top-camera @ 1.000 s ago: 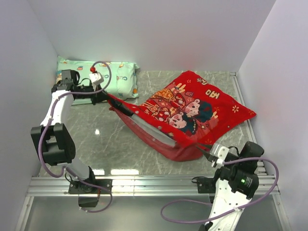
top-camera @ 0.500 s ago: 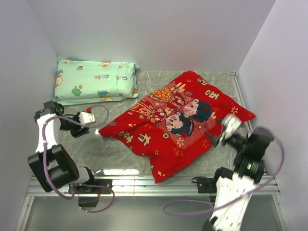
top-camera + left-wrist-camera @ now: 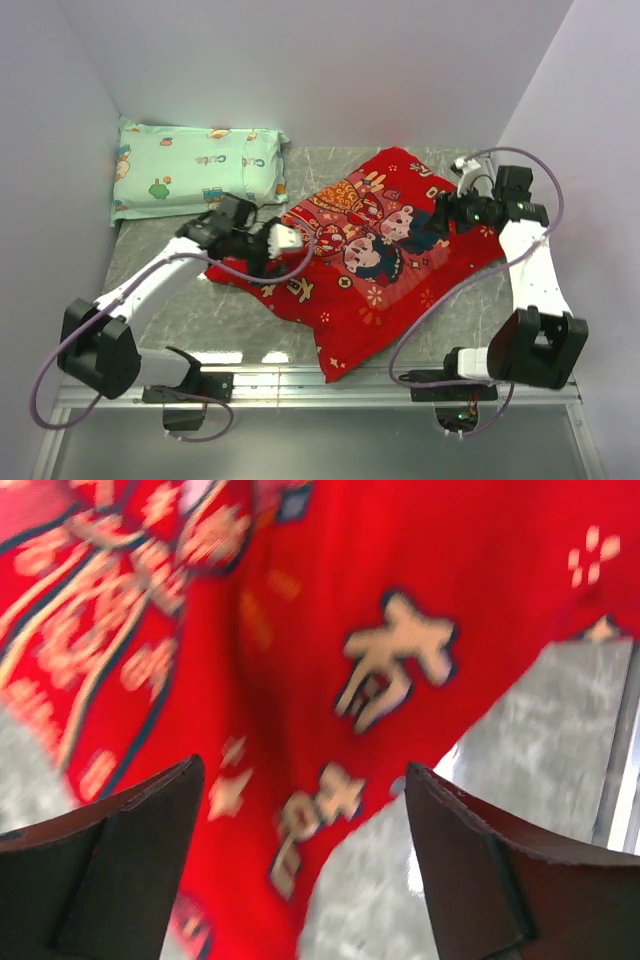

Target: Put the pillow into the pillowcase

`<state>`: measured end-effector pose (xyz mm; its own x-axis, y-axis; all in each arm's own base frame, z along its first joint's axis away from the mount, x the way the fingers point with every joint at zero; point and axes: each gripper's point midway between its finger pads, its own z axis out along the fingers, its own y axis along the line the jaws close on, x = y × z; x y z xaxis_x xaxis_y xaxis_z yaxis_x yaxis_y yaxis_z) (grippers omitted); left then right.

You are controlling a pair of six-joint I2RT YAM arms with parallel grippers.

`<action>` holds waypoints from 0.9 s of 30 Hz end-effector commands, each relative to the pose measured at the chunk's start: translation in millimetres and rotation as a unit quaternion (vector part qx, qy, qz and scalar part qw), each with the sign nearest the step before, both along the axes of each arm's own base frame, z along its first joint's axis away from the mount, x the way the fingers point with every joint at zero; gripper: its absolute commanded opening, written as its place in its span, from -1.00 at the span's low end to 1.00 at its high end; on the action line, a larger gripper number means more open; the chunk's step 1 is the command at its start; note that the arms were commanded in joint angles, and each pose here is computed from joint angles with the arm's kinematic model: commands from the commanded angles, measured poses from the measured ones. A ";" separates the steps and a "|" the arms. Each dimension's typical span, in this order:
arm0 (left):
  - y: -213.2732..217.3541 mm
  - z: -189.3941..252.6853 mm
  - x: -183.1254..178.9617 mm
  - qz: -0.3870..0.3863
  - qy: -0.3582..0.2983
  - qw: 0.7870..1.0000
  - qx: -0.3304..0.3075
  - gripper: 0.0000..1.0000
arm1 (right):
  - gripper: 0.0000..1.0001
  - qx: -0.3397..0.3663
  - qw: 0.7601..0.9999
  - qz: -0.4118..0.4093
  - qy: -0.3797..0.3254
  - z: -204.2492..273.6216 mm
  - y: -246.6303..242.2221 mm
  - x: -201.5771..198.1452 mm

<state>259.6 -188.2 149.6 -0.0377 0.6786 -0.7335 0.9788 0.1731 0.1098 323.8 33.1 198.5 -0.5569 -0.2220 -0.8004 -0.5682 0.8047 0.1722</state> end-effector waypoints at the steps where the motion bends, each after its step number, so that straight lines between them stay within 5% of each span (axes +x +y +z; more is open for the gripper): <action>1: -41.9 -10.2 6.7 0.058 0.007 0.998 0.000 0.72 | 0.56 -0.011 0.999 -0.048 -0.005 16.5 -10.4 36.6; 9: -77.1 -78.3 -37.5 -0.053 0.005 0.996 0.074 0.69 | 0.49 -0.012 0.991 -0.071 0.116 -50.2 -8.6 61.2; 12: -79.0 -99.3 -46.6 -0.078 0.018 0.991 0.104 0.31 | 0.47 -0.021 0.985 -0.080 0.154 -72.0 -11.2 60.4; 13: -70.3 -106.7 -54.8 -0.088 0.037 0.987 0.129 -0.08 | 0.47 -0.029 0.983 -0.086 0.159 -76.4 -14.7 60.8; 16: -53.3 -113.1 -68.1 -0.118 0.047 0.979 0.159 -0.65 | 0.45 -0.045 0.978 -0.090 0.182 -90.3 -20.2 57.3; 24: 46.1 -100.2 -165.4 -0.272 0.114 0.923 0.247 -0.85 | 0.41 -0.055 0.971 -0.099 0.209 -107.4 -24.3 54.5; 27: 56.1 -98.6 -159.3 -0.262 0.089 0.926 0.259 -0.50 | 0.41 -0.051 0.971 -0.096 0.211 -105.0 -23.6 52.7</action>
